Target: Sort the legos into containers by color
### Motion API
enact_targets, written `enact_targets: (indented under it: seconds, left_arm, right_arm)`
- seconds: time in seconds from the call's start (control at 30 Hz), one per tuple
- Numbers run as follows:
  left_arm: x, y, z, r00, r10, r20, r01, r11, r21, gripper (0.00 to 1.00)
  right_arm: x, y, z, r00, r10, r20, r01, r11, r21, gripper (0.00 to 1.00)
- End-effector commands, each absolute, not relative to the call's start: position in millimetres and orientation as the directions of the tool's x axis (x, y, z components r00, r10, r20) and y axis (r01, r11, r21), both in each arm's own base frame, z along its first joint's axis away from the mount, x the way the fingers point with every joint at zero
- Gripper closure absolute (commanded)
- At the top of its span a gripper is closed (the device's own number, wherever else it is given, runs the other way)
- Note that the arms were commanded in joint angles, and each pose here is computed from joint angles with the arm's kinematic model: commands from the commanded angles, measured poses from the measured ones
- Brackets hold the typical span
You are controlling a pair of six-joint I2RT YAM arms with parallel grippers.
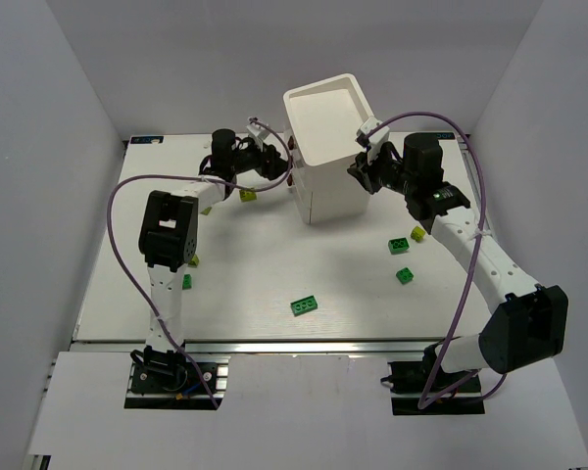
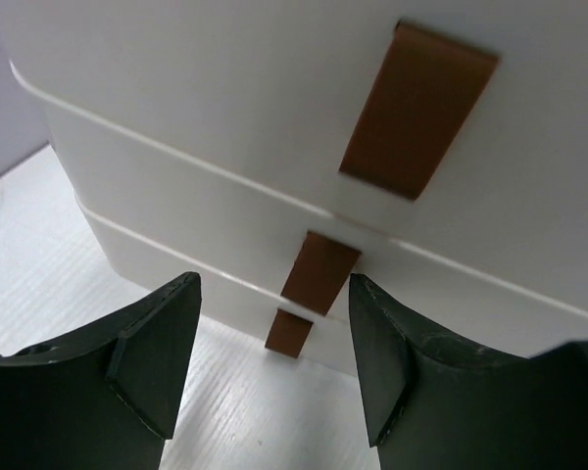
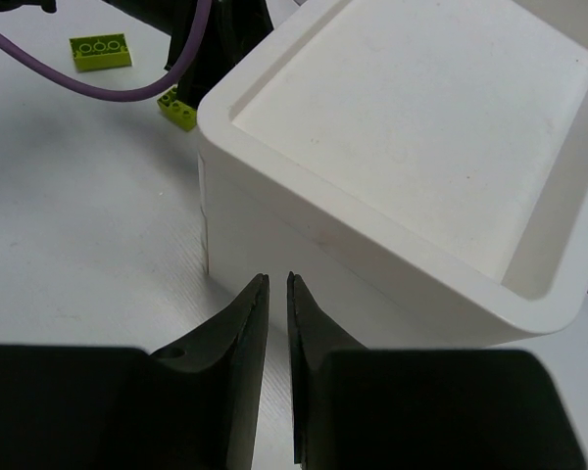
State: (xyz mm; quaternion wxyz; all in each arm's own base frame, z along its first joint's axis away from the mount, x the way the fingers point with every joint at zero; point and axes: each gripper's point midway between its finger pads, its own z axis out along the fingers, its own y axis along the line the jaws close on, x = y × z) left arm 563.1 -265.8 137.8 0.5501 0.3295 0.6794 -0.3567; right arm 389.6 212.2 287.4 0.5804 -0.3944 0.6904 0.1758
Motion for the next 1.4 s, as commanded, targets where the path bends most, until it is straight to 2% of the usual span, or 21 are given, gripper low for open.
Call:
enact_targets:
  seconds: [0.0, 0.13, 0.23, 0.27, 0.33, 0.37, 0.47, 0.63, 0.9, 1.1, 1.13, 1.17, 1.2, 1.27, 1.37]
  left_arm:
    - [567, -275, 164, -0.099, 0.034, -0.995, 0.868, 0.491, -0.069, 0.29]
    - [565, -284, 161, -0.139, 0.014, -0.99, 0.874, 0.472, -0.116, 0.35]
    - [563, -290, 160, -0.147, 0.011, -0.989, 0.88, 0.457, -0.125, 0.46]
    - [562, -291, 158, -0.154, 0.009, -0.988, 0.881, 0.455, -0.133, 0.54]
    - [562, -291, 156, -0.159, 0.005, -0.987, 0.88, 0.455, -0.139, 0.62]
    - [561, -291, 157, -0.163, 0.002, -0.987, 0.88, 0.453, -0.144, 0.72]
    - [558, -290, 159, -0.169, -0.004, -0.986, 0.876, 0.457, -0.152, 0.87]
    - [561, -273, 168, -0.173, -0.015, -0.985, 0.851, 0.501, -0.157, 1.0]
    - [560, -226, 174, -0.169, 0.006, -0.986, 0.795, 0.591, -0.133, 1.0]
    - [549, -212, 170, -0.191, 0.011, -0.981, 0.782, 0.606, -0.146, 1.0]
    - [548, -212, 170, -0.194, 0.011, -0.981, 0.783, 0.604, -0.148, 0.96]
    - [548, -212, 168, -0.2, 0.011, -0.98, 0.779, 0.608, -0.152, 0.84]
    - [549, -211, 168, -0.204, 0.009, -0.979, 0.774, 0.614, -0.155, 0.77]
    - [550, -211, 168, -0.214, 0.004, -0.977, 0.769, 0.618, -0.166, 0.74]
    - [552, -210, 171, -0.226, -0.003, -0.974, 0.758, 0.627, -0.178, 0.71]
  right_arm:
    - [397, 212, 309, 0.037, -0.334, -0.942, -0.733, 0.631, -0.253, 0.81]
    - [397, 211, 309, 0.036, -0.336, -0.941, -0.731, 0.634, -0.254, 0.81]
    - [397, 211, 309, 0.04, -0.338, -0.94, -0.728, 0.635, -0.259, 0.81]
    - [396, 211, 309, 0.042, -0.337, -0.94, -0.728, 0.634, -0.26, 0.81]
    - [396, 211, 309, 0.039, -0.337, -0.941, -0.728, 0.635, -0.258, 0.81]
    - [396, 211, 309, 0.039, -0.337, -0.941, -0.728, 0.635, -0.258, 0.81]
    - [397, 210, 309, 0.038, -0.337, -0.941, -0.727, 0.636, -0.258, 0.81]
    - [395, 209, 309, 0.041, -0.338, -0.94, -0.726, 0.636, -0.26, 0.81]
    - [393, 209, 308, 0.038, -0.327, -0.944, -0.727, 0.639, -0.251, 0.81]
    - [392, 210, 308, 0.042, -0.327, -0.944, -0.729, 0.636, -0.252, 0.81]
    - [391, 211, 308, 0.042, -0.325, -0.945, -0.73, 0.636, -0.252, 0.81]
    - [392, 210, 308, 0.043, -0.326, -0.944, -0.729, 0.636, -0.253, 0.81]
    - [392, 210, 308, 0.042, -0.326, -0.944, -0.731, 0.634, -0.252, 0.78]
    - [390, 212, 307, 0.046, -0.328, -0.944, -0.74, 0.623, -0.253, 0.7]
    - [388, 213, 307, 0.055, -0.334, -0.941, -0.747, 0.611, -0.261, 0.67]
